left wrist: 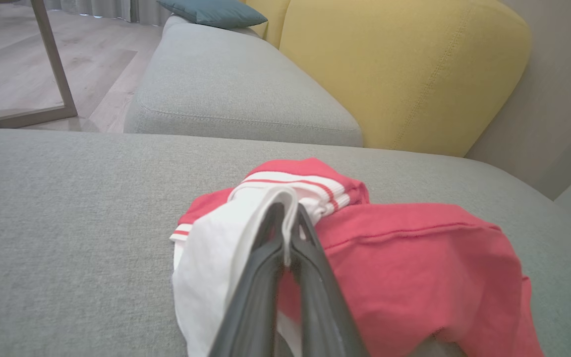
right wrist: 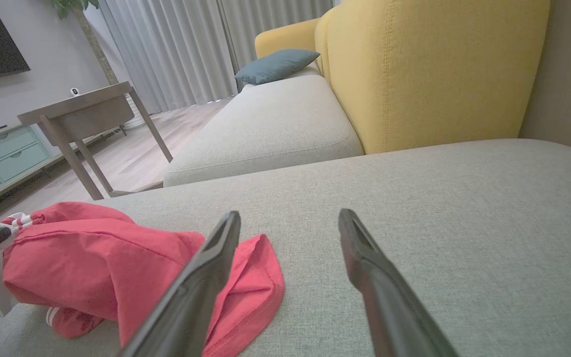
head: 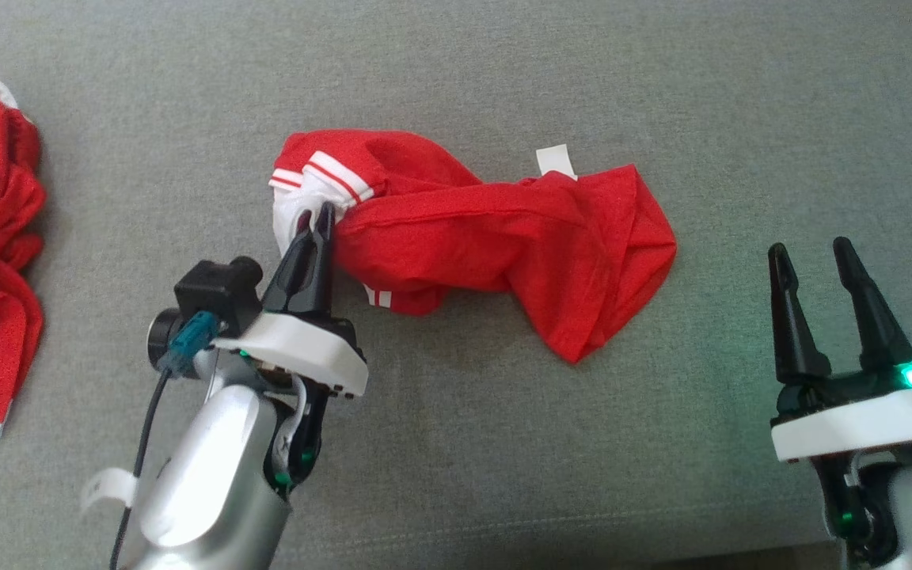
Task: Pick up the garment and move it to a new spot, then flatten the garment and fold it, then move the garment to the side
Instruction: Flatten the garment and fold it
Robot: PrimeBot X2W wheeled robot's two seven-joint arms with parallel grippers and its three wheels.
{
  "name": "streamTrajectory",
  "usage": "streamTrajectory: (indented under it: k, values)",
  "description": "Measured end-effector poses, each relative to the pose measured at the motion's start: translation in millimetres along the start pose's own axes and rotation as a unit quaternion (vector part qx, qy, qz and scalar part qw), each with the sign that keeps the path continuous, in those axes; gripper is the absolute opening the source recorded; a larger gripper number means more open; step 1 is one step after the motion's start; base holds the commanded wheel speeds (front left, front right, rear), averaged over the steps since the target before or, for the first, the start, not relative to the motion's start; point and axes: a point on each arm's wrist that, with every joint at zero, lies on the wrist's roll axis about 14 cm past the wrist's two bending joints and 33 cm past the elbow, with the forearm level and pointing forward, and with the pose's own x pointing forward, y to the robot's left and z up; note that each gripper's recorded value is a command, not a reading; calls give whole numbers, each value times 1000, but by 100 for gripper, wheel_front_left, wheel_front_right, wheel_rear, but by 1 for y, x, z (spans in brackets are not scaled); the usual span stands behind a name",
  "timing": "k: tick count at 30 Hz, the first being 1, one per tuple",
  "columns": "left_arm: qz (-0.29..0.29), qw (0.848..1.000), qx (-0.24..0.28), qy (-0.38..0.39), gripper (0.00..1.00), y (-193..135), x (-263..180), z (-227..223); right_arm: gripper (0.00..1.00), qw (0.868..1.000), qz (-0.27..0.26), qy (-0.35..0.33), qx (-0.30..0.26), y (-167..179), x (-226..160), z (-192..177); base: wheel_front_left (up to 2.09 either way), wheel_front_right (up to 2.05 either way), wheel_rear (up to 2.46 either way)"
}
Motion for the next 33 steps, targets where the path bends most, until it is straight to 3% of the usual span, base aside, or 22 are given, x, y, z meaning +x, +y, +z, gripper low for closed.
streamTrajectory:
  k: [1,2,10,23,33]
  values:
    - [0,1000,1,0,80,0,2,0,100,1000,0,-2,0,0,0,1,0,0,0]
    - [0,1000,4,-1,100,0,3,0,100,1000,0,-3,-1,0,0,2,0,0,0]
    - [19,998,46,-24,100,8,-6,12,100,1000,-4,-15,-10,-3,-3,11,0,0,0]
    - [95,989,96,-62,100,44,-62,36,100,999,12,-28,-41,9,-8,27,0,0,0]
    - [109,987,106,-51,100,47,-91,29,100,999,15,-13,-44,12,-23,21,0,0,0]
